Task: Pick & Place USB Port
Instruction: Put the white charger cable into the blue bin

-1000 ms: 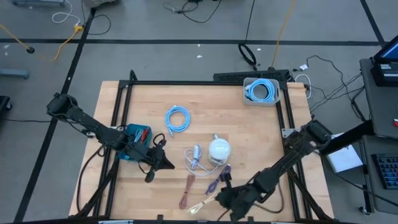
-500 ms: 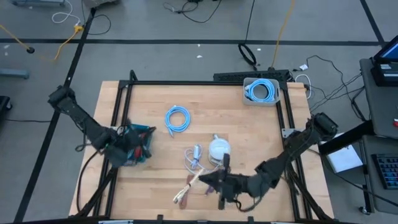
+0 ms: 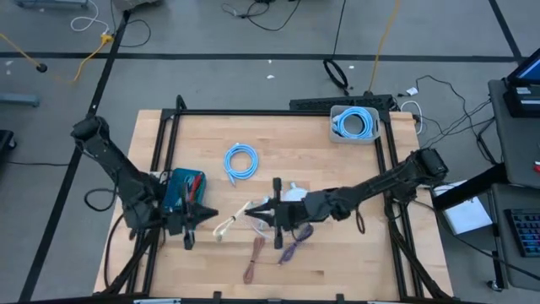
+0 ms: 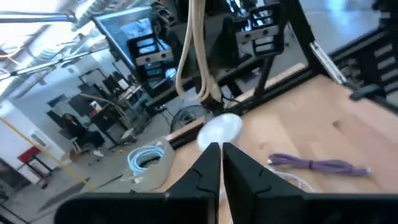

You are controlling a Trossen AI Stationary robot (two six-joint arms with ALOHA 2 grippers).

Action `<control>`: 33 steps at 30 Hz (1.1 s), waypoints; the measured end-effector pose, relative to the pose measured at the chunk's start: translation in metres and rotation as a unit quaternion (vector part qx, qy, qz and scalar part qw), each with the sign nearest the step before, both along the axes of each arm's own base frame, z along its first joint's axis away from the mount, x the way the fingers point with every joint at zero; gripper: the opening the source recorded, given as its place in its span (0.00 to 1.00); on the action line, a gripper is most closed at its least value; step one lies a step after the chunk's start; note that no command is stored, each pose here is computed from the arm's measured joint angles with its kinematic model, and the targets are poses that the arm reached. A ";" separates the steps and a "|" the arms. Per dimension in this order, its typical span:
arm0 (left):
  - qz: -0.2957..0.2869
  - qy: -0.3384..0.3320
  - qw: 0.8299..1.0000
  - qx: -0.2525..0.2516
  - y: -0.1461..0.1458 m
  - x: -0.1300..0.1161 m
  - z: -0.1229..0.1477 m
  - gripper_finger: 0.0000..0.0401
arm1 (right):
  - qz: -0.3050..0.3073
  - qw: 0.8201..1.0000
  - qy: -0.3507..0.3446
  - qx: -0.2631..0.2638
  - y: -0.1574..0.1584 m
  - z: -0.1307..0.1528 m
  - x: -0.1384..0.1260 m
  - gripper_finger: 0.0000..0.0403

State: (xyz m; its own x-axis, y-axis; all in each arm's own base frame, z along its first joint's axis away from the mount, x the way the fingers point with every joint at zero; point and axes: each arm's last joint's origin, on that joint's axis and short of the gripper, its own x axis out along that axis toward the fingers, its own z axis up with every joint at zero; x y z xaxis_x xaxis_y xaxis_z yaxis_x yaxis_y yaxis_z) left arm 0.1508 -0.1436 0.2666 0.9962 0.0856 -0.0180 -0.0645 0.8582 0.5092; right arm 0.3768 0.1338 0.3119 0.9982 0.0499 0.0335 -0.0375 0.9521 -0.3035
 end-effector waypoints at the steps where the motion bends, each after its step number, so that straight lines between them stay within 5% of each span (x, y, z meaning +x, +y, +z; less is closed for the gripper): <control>1: 0.001 0.000 1.000 0.008 -0.002 0.002 -0.002 0.07 | 0.001 1.000 0.002 -0.002 0.001 -0.001 0.000 0.00; 12: 0.067 -0.027 0.993 0.096 -0.016 0.064 0.018 0.44 | 0.007 1.000 0.020 0.006 0.004 -0.003 -0.002 0.00; 17: 0.048 -0.027 0.992 0.114 -0.027 0.079 0.024 0.49 | 0.007 0.999 0.037 -0.001 0.004 -0.006 -0.002 0.00; 25: 0.040 -0.043 0.995 0.079 -0.031 0.077 0.029 0.37 | 0.007 0.999 0.041 -0.005 0.004 -0.007 -0.002 0.00; 33: 0.032 -0.047 0.997 0.049 -0.035 0.073 0.029 0.04 | 0.006 0.999 0.036 -0.002 0.004 -0.006 -0.002 0.00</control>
State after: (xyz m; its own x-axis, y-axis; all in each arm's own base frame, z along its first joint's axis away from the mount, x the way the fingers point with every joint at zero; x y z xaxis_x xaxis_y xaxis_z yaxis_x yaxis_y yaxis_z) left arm 0.2243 -0.1790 0.2960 0.9854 0.1464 0.0870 -0.1697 0.7974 0.5791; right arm 0.3750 0.1380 0.3056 0.9973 0.0622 -0.0393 -0.0712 0.9501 -0.3038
